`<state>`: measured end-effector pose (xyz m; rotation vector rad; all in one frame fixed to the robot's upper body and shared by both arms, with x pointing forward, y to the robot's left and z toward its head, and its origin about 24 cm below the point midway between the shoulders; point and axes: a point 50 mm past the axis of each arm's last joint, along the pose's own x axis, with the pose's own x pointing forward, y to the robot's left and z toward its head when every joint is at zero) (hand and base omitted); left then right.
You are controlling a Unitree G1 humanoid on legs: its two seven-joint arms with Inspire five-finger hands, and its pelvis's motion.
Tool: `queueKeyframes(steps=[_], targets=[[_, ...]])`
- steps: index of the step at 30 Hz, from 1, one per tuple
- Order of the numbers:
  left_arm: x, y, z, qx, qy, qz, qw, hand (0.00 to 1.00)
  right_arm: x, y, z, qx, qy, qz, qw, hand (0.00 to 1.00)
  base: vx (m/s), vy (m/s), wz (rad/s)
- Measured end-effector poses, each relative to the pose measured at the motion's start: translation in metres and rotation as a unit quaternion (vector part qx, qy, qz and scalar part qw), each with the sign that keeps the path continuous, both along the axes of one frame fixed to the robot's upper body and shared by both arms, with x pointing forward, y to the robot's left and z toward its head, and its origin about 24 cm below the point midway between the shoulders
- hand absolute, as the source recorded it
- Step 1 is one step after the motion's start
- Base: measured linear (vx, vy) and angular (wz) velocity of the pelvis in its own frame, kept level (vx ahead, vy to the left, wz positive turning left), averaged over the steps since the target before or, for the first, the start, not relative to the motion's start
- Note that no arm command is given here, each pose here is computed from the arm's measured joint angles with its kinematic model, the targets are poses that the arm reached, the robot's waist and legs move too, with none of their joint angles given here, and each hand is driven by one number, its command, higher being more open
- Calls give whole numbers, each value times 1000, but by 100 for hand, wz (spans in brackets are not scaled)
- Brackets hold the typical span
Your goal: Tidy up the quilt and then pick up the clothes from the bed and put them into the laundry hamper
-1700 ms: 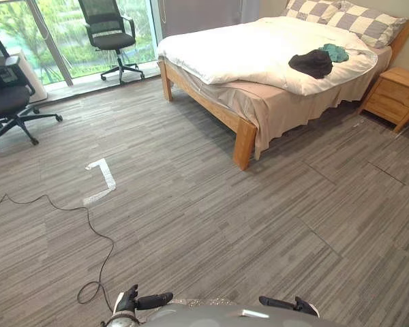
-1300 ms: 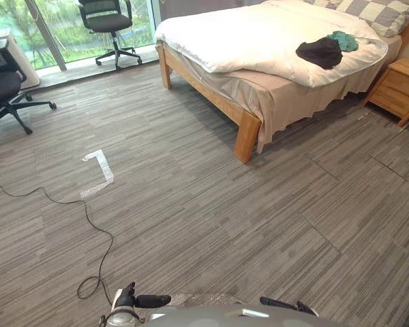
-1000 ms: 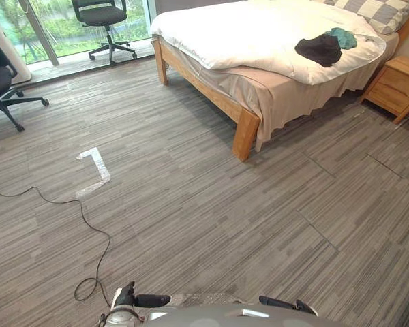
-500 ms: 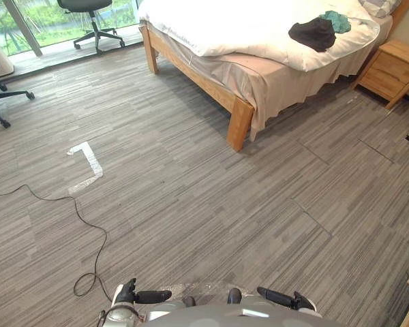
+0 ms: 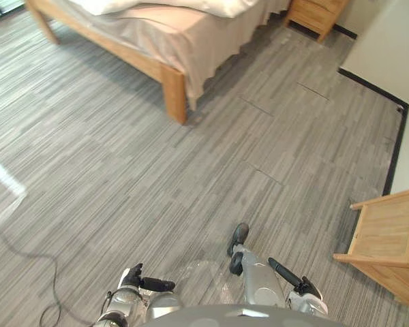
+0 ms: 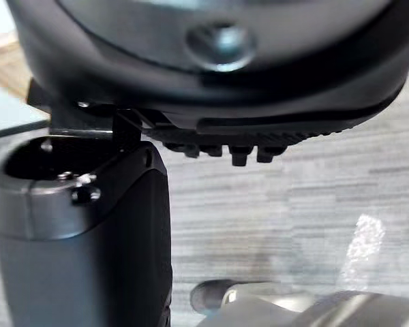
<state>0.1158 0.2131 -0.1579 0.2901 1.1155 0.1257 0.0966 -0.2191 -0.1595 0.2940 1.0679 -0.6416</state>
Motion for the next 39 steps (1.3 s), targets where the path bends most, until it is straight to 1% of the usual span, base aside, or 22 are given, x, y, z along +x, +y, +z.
queueKeyframes(steps=[1,3,6,7,10,12,13,16,19,20,21,22,23,24,26,28,29,31,32,34,37,39], targets=[[6,-8,0,-8,-8,-8,1000,100,7,-10,5,-14,-23,-7,1000,100,590,-540,-26],[12,-20,1,-25,-27,-6,999,100,18,-16,10,-22,-43,-6,999,100,698,-642,-43],[16,-31,2,-52,-37,18,998,100,13,-16,7,-25,-19,19,999,100,663,-507,-39],[22,-32,5,-57,-55,27,997,100,7,-14,3,-28,11,38,999,100,729,-467,-35],[36,-33,13,-57,-101,40,992,100,1,-11,-1,-31,60,93,993,100,530,-277,-29],[51,-32,21,-72,-133,68,986,100,4,-14,0,-48,78,135,987,100,548,-169,-43],[54,-30,23,-75,-140,80,984,100,10,-13,1,-52,75,140,986,100,688,-124,-61],[67,-23,31,-85,-176,126,973,100,45,0,9,-57,27,156,986,100,677,-15,-49],[68,-23,31,-85,-174,125,973,100,56,11,12,-60,2,175,983,100,633,88,-28],[72,-21,33,-86,-179,130,971,100,63,21,14,-54,-14,186,981,100,730,130,24],[69,-14,32,-90,-180,160,966,100,68,32,14,-38,-25,191,981,100,876,172,26],[64,-2,31,-90,-178,201,959,100,67,46,12,-15,-22,188,982,100,814,237,15],[60,3,30,-83,-174,204,960,100,64,51,10,-6,-18,187,982,100,585,226,51],[49,5,25,-74,-157,201,964,100,48,51,4,0,0,175,984,100,421,327,90],[42,11,22,-59,-137,194,970,100,47,46,6,-10,-16,173,985,100,427,227,153],[40,3,19,-67,-125,191,971,100,46,32,8,-29,-18,167,985,100,515,8,178],[39,-7,16,-79,-116,191,971,100,45,19,10,-41,-26,151,987,100,498,-66,152],[36,-13,13,-81,-102,179,975,100,49,5,15,-59,-38,139,988,100,801,-204,193],[37,-16,13,-80,-103,169,977,100,46,-2,15,-67,-31,141,987,100,694,-286,190],[33,-16,12,-74,-99,165,978,100,39,-4,13,-66,-19,143,987,100,726,-432,165],[11,-10,6,-69,-82,197,975,100,28,-3,7,-53,9,153,987,100,761,-590,152],[6,-22,3,-90,-78,216,969,100,31,-13,10,-65,5,161,985,100,631,-571,150]])
